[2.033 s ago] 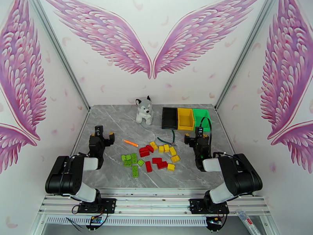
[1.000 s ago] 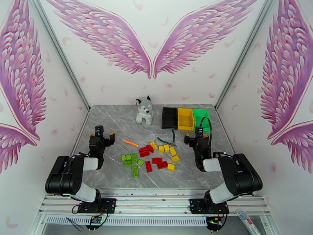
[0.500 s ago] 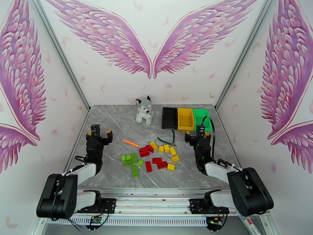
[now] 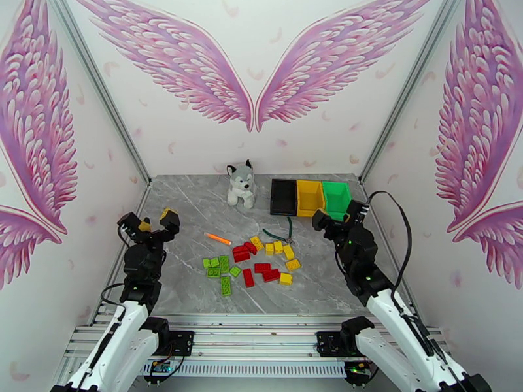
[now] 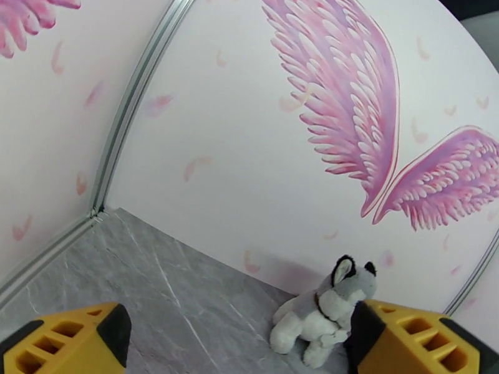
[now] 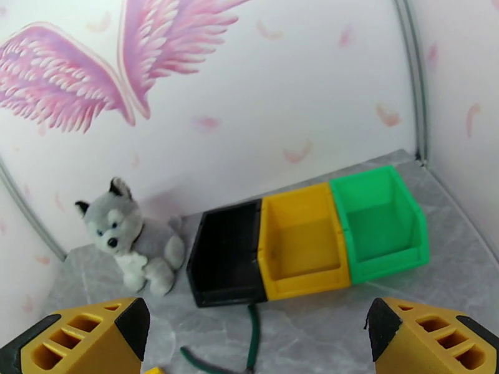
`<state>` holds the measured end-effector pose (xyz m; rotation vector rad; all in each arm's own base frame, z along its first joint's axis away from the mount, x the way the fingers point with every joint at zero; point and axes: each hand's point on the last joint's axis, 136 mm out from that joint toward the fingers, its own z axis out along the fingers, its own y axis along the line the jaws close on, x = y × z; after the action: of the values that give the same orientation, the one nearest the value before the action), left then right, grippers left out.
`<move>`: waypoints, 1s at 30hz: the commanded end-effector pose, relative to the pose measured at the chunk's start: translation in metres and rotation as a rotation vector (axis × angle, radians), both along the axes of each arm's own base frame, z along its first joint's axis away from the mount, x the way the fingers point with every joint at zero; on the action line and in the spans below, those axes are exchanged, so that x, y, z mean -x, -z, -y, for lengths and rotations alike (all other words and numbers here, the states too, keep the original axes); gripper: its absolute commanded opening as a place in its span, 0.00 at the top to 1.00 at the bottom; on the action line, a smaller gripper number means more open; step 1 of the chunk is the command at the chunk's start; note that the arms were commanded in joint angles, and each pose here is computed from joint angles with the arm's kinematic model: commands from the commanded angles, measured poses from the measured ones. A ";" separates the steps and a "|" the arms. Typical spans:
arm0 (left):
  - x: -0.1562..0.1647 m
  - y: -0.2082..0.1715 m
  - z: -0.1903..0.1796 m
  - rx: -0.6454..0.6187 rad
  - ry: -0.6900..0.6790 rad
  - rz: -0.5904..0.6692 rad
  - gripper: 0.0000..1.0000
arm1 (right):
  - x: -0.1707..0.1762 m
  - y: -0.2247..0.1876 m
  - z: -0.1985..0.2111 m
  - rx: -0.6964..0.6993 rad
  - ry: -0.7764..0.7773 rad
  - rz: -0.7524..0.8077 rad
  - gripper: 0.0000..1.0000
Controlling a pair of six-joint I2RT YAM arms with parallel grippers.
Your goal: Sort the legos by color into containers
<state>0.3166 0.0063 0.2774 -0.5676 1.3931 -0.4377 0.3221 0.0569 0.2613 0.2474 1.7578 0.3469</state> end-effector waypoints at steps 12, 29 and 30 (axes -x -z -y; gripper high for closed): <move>-0.002 0.071 0.078 0.185 0.286 -0.355 0.01 | 0.010 0.072 -0.103 0.116 -0.309 -0.401 0.24; 0.019 0.070 0.143 -0.080 0.514 -0.403 0.01 | 0.006 0.168 -0.191 0.334 -0.455 -0.735 0.35; 0.019 0.069 0.143 -0.083 0.513 -0.404 0.01 | 0.006 0.170 -0.192 0.338 -0.453 -0.742 0.35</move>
<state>0.2959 -0.1418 0.1983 -0.2397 1.9548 -0.7424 0.3169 0.2402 0.0862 -0.3095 2.5556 0.2711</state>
